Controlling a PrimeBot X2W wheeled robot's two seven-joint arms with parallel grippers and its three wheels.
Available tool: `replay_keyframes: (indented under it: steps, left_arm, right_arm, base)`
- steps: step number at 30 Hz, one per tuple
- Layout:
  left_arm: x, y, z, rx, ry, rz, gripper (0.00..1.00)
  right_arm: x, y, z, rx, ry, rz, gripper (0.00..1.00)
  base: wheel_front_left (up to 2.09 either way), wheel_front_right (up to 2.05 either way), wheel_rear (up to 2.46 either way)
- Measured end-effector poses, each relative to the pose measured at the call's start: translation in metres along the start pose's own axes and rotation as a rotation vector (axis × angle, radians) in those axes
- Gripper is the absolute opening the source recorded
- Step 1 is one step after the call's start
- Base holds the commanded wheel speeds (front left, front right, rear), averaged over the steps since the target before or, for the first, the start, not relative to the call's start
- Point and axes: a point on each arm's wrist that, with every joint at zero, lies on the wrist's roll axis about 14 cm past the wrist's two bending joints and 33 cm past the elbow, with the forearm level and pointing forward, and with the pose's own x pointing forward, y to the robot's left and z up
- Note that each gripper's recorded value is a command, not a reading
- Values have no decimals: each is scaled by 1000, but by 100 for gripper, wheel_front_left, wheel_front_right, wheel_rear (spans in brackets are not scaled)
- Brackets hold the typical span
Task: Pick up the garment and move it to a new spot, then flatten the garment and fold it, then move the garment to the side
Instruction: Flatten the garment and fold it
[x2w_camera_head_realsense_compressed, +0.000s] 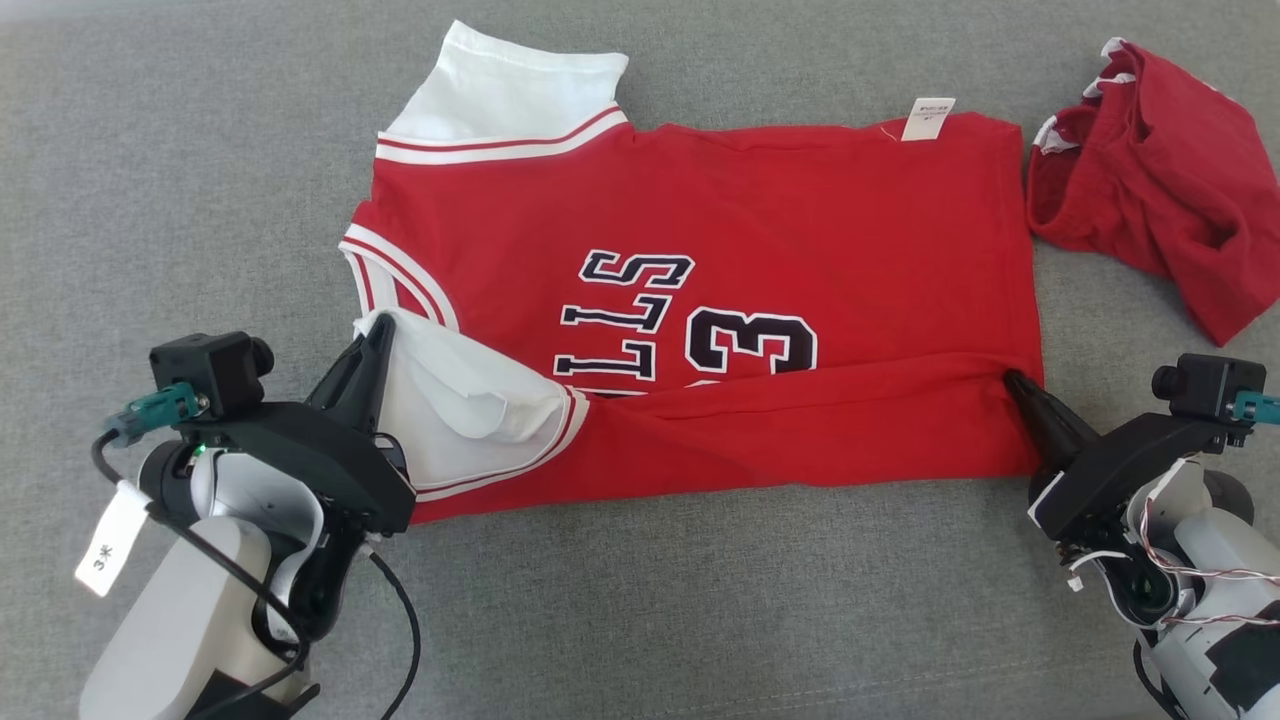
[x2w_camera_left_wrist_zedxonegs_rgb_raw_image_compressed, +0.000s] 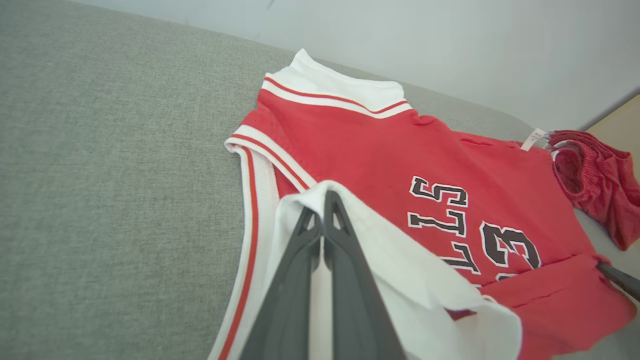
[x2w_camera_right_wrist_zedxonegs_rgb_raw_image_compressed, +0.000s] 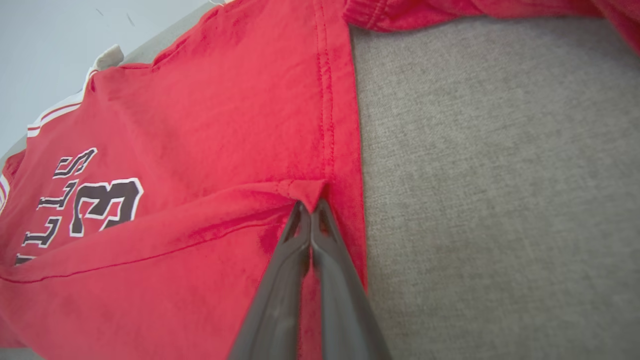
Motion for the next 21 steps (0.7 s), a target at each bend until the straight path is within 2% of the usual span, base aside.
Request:
replay_keyframes:
  steps: [1, 2, 3, 4, 5, 14, 21]
  left_arm:
    - [1, 1, -1, 7, 3, 0, 0]
    - [2, 2, -2, 11, 4, 5, 15]
    - [3, 3, -2, 16, 3, 7, 43]
    - [3, 4, -2, 18, 0, 10, 89]
    - [4, 5, -1, 25, -3, 14, 100]
    - [9, 4, 9, 135, -54, 11, 100]
    - [2, 1, 30, 268, -161, -8, 100]
  right_arm:
    - [0, -1, 0, 2, 0, -3, 12]
    - [0, -1, 0, 2, -6, -5, 39]
    - [1, -2, 2, 2, -11, -8, 66]
    - [1, -3, 4, -1, -19, -13, 100]
    - [1, -4, 7, -2, -28, -17, 100]
    - [-1, -8, 29, -75, -106, -26, 100]
    - [-12, -14, 51, -129, -208, -35, 100]
  base:
    - [0, 0, 0]
    - [0, 0, 0]
    - [0, 0, 0]
    - [0, 0, 0]
    - [0, 0, 0]
    - [0, 0, 0]
    - [0, 0, 0]
